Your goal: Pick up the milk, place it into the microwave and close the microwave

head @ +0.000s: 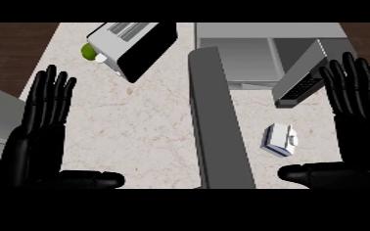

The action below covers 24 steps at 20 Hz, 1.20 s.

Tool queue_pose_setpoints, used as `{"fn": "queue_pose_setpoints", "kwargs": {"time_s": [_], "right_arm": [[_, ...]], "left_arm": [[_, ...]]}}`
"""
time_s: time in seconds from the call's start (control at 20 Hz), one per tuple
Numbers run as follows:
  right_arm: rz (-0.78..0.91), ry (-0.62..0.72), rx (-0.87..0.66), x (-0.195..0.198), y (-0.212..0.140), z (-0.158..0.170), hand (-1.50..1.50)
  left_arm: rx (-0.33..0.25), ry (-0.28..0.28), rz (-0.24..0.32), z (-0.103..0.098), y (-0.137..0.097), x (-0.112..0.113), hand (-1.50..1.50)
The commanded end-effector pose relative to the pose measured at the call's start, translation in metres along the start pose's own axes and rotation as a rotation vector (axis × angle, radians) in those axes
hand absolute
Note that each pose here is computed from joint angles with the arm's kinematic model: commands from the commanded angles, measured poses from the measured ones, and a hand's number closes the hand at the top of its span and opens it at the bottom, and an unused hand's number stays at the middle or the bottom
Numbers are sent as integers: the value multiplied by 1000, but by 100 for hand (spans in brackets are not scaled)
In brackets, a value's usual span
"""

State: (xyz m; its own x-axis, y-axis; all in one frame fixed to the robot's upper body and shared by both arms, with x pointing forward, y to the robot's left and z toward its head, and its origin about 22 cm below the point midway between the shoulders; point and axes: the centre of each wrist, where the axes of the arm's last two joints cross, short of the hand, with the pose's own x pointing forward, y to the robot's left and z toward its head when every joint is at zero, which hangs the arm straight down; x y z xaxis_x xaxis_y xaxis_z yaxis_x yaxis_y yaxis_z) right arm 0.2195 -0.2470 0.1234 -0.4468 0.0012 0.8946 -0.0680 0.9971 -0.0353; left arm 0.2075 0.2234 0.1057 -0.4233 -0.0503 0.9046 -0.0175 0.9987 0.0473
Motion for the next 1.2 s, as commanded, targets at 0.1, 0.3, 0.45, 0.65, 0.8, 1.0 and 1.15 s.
{"fn": "queue_pose_setpoints", "kwargs": {"time_s": [0.1,0.3,0.45,0.65,0.8,1.0,1.15], "right_arm": [[-56,41,-42,-5,-12,10,-150],[-29,81,-69,-10,-30,15,-150],[-17,136,-63,-38,-14,2,-150],[4,154,-67,-40,-26,3,-150],[0,161,-72,-64,-26,42,-150],[54,212,-86,-84,-39,48,-150],[56,233,-104,-109,-48,55,-150]], "left_arm": [[54,39,31,5,9,2,-150],[52,41,22,33,-16,22,-150],[60,42,0,20,-19,-1,-150],[41,43,5,54,-12,7,-150],[56,33,12,53,-9,25,-150],[47,49,32,68,-15,28,-150],[38,38,22,58,-40,26,-150]]}}
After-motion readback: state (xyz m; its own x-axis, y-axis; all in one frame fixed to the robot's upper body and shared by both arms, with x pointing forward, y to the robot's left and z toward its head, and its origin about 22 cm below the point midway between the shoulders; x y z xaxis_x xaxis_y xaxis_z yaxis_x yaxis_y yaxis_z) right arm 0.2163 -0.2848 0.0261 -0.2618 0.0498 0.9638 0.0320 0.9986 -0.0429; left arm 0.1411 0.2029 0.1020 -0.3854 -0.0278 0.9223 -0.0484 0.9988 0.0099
